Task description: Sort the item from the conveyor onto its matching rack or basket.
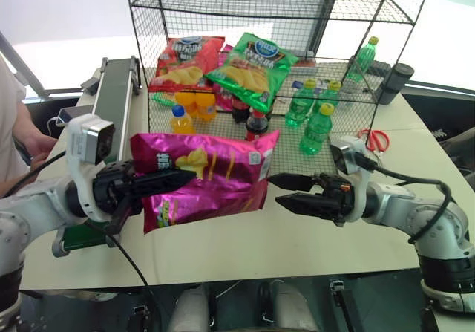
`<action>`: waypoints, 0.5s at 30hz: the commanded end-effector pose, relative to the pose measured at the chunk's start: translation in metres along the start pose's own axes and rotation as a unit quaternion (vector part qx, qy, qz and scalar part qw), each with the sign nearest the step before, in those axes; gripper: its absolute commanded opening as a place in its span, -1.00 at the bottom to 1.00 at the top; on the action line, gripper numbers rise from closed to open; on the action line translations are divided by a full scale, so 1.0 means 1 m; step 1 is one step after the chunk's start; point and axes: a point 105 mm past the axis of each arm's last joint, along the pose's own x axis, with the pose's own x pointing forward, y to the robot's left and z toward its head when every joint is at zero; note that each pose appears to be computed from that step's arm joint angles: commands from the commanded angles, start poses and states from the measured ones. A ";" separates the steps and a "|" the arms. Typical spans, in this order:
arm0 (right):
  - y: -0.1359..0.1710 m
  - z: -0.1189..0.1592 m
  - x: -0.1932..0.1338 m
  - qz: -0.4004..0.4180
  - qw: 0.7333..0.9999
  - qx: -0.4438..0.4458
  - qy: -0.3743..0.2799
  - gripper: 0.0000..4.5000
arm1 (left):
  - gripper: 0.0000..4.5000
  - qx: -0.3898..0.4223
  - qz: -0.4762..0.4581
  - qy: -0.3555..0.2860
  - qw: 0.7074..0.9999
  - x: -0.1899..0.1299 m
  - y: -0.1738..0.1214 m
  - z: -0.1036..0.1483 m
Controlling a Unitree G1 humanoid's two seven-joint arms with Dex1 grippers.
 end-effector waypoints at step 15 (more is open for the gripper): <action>0.009 -0.005 0.011 0.043 0.999 0.008 -0.004 1.00 | -0.98 -0.012 -0.062 -0.034 0.997 0.022 0.006 0.017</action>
